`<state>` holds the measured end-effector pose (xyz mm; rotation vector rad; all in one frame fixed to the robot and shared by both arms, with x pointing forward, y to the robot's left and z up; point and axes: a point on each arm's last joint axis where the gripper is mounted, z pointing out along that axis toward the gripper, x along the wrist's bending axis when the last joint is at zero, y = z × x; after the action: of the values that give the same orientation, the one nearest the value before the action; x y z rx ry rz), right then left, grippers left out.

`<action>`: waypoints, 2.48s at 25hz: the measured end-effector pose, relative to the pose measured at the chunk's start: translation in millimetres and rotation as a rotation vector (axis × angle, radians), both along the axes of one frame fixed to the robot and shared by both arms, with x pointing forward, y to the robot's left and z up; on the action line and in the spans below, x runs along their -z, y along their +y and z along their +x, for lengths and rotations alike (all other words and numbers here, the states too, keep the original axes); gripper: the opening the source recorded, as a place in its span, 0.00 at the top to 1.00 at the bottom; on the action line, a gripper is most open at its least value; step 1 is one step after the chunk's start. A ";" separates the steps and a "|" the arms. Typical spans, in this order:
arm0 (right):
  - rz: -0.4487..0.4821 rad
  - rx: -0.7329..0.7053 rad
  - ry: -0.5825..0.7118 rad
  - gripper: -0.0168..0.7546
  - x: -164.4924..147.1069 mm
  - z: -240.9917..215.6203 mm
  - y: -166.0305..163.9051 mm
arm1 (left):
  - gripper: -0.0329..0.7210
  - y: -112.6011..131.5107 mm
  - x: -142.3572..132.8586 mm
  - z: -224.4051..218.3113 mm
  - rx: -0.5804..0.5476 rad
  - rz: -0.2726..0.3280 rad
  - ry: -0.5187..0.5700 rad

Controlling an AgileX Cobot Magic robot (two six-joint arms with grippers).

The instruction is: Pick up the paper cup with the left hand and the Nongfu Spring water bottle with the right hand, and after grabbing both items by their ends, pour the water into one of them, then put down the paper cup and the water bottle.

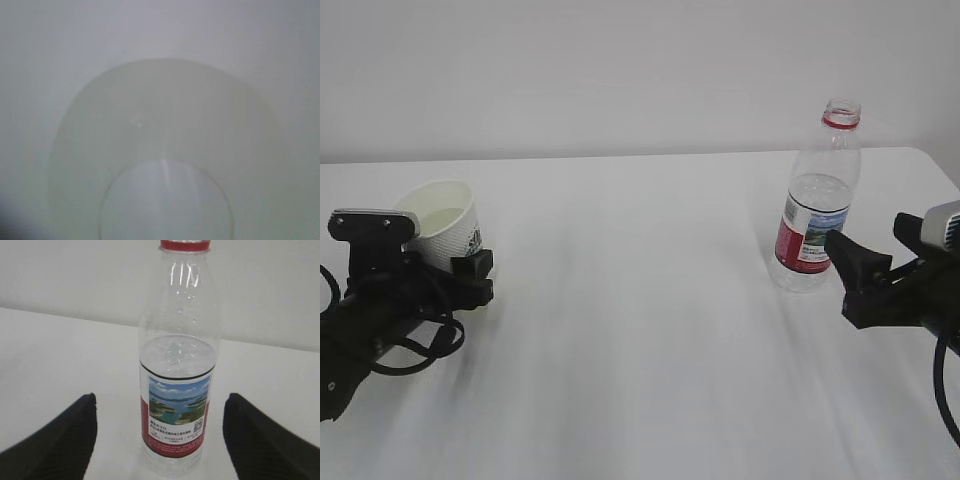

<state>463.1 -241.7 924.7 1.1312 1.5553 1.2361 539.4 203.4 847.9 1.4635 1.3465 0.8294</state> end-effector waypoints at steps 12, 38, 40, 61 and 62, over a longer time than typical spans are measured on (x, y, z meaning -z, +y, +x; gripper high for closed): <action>0.000 0.000 0.000 0.21 0.0 0.0 0.0 | 0.22 0.4 0.0 0.1 -0.004 0.001 0.000; 0.000 0.000 0.000 0.21 0.0 0.0 0.0 | 0.04 -0.6 0.9 -5.8 0.033 0.007 -0.011; 0.000 0.000 0.000 0.21 0.0 0.0 0.0 | 0.04 -0.7 1.8 -7.7 0.043 0.010 -0.005; 0.000 0.000 0.000 0.21 0.0 0.0 0.0 | 0.04 4.8 11.3 -29.2 0.072 0.037 0.068; 0.000 0.000 0.000 0.21 0.0 0.0 0.0 | 0.04 5.6 12.3 -31.7 0.074 0.041 0.077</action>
<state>463.1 -241.7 924.7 1.1312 1.5553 1.2361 507.7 209.0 835.6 1.5810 1.3304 0.7638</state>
